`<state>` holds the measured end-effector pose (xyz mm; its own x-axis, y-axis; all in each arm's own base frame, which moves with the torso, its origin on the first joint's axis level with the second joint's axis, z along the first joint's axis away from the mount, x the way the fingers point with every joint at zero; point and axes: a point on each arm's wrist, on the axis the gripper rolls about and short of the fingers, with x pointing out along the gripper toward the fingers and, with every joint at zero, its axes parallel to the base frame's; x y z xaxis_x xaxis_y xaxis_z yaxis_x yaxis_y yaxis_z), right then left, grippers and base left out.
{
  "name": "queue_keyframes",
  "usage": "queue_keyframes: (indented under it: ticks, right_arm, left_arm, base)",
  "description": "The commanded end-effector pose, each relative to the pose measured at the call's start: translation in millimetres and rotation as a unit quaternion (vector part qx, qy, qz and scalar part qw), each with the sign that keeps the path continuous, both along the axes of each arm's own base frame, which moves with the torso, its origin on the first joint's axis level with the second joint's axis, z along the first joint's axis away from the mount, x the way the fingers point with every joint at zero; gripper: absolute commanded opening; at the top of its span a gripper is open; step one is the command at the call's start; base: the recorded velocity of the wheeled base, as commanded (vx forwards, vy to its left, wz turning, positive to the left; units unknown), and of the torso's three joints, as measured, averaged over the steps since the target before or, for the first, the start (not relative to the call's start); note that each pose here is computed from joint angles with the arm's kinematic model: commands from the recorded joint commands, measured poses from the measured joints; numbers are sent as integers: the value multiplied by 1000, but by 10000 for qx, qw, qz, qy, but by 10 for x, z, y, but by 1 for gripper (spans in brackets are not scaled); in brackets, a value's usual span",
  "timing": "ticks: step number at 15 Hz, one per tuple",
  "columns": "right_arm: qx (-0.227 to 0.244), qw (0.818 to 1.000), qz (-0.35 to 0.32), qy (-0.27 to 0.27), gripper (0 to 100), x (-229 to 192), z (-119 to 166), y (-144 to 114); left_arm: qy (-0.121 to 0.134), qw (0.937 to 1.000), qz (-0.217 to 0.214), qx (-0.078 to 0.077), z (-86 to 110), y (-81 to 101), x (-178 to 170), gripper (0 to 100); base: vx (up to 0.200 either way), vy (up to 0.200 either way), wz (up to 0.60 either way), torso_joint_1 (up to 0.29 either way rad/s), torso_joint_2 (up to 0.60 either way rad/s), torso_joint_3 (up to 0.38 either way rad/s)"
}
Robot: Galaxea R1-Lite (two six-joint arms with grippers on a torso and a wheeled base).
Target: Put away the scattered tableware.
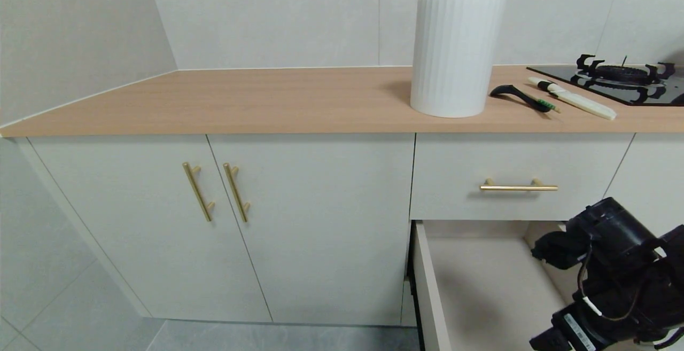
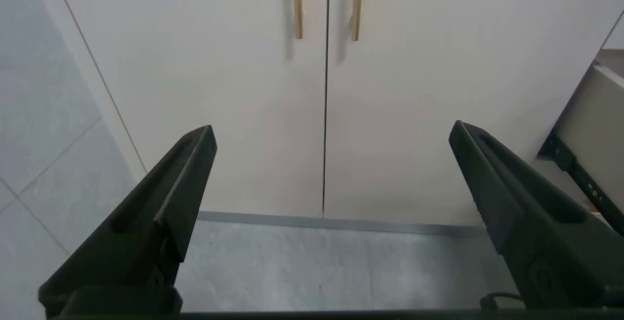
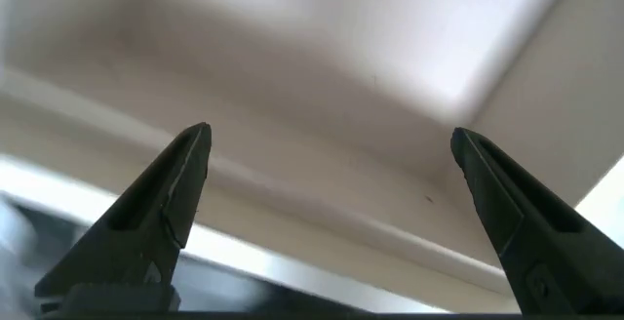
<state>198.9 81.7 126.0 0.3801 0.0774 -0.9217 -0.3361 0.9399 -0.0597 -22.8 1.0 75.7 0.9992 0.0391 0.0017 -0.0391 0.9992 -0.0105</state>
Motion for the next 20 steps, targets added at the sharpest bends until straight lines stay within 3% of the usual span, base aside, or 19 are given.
queue_keyframes:
  ticks: [1, 2, 4, 9, 15, 20]
  right_arm:
    - [325, 9981, -249, -457, 100, 19, 217, 0]
    - [358, 9977, -267, -510, 100, 16, 242, -7]
    - [619, 9908, -413, -1132, 100, -25, 443, -97]
    - [815, 9797, -573, -1739, 100, -92, 635, -204]
    - [858, 9775, -563, -1843, 100, -93, 651, -201]
    - [844, 9780, -565, -1824, 100, -92, 642, -204]
  left_arm:
    - [1, 10000, 4, -2, 0, 0, 0, 100]
    - [1, 10000, 4, -2, 0, 0, 0, 100]
    - [-7, 10000, 4, -2, 1, 0, 0, 100]
    - [1, 10000, 4, -2, 0, 0, 0, 100]
    - [1, 10000, 4, -2, 0, 0, 0, 100]
    - [-7, 10000, 4, -2, 1, 0, 0, 100]
  base:
    - [0, 0, 0, 0, 0, 0]
    - [0, 0, 0, 0, 0, 0]
    - [0, 0, 0, 0, 0, 0]
    - [0, 0, 0, 0, 0, 0]
    - [0, 0, 0, 32, -154, -154]
    - [0, 0, 0, 172, -504, -289]
